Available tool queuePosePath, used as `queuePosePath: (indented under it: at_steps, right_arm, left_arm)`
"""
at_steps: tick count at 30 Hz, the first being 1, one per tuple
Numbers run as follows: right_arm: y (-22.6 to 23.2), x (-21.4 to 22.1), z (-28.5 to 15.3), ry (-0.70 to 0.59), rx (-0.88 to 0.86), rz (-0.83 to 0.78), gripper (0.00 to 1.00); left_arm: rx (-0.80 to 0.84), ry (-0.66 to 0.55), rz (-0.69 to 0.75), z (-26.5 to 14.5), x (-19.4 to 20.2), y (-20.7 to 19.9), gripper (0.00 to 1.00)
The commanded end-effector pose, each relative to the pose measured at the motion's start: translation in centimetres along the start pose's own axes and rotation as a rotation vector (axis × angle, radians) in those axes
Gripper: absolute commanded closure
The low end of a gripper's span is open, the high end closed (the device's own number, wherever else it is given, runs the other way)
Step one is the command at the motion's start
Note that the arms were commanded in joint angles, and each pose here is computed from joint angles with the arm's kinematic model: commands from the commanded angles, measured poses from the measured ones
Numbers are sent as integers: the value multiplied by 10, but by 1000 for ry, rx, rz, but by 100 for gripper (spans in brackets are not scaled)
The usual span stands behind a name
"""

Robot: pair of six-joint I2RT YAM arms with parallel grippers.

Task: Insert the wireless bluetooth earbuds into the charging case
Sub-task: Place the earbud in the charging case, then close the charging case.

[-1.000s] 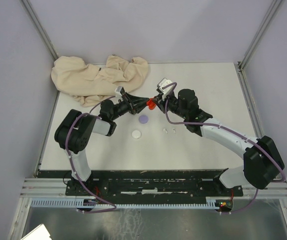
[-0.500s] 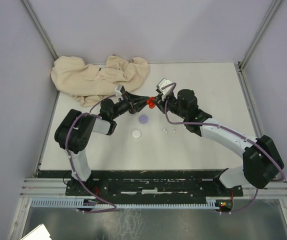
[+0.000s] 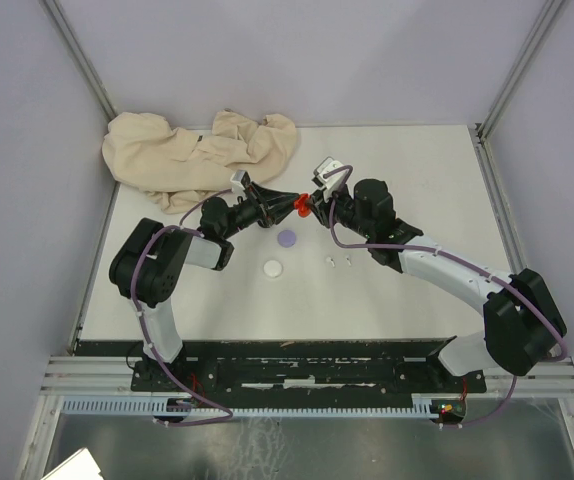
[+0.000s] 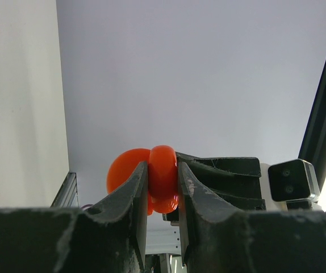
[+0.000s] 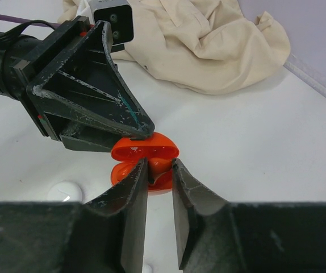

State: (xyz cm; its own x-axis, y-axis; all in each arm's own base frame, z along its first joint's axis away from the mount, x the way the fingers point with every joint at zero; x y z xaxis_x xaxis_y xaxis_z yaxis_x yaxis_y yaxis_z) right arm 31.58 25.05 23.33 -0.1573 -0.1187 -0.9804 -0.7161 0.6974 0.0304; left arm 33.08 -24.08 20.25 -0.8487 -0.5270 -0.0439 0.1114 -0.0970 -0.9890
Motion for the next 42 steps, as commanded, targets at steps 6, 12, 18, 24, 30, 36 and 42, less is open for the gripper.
queuePosePath:
  at_steps: [6, 12, 18, 24, 30, 36, 42]
  right_arm:
    - [4, -22, -3, -52, 0, 48, 58]
    - [4, -56, -17, -201, 32, 95, 43]
    - [-8, -69, -35, -221, 149, 92, 37]
    - [-25, -44, -41, -112, 295, 82, 24]
    - [-31, -19, -32, -29, 351, 110, 29]
    - [-21, 11, -9, -2, 275, 90, 4]
    - [-12, 24, 12, 7, 268, 51, 3]
  left_arm:
    - [82, 3, 18, 5, -2, -23, 97]
    - [67, -7, 12, 5, -3, -15, 97]
    - [57, -32, -3, 7, -7, -10, 97]
    - [12, -138, -47, 7, -18, -9, 97]
    - [-51, -301, -116, 3, -30, -11, 97]
    - [-166, -458, -164, -3, -36, -12, 97]
    - [-243, -588, -209, -11, -31, -19, 97]
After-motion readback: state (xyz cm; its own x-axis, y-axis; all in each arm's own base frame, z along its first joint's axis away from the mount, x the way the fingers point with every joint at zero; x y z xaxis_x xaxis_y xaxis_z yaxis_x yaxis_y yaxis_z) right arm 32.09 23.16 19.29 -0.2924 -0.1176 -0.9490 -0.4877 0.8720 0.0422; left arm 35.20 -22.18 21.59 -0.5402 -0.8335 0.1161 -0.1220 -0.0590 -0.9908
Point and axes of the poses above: each gripper's point midway between its finger pads, its own z axis out along the fingers, its own y axis along the line the jaws close on, x = y × z, the point moved 6 cm from there along -z, back along the fingers, and after that the axes turned 9 degrees about z, right-handed, at the moved point
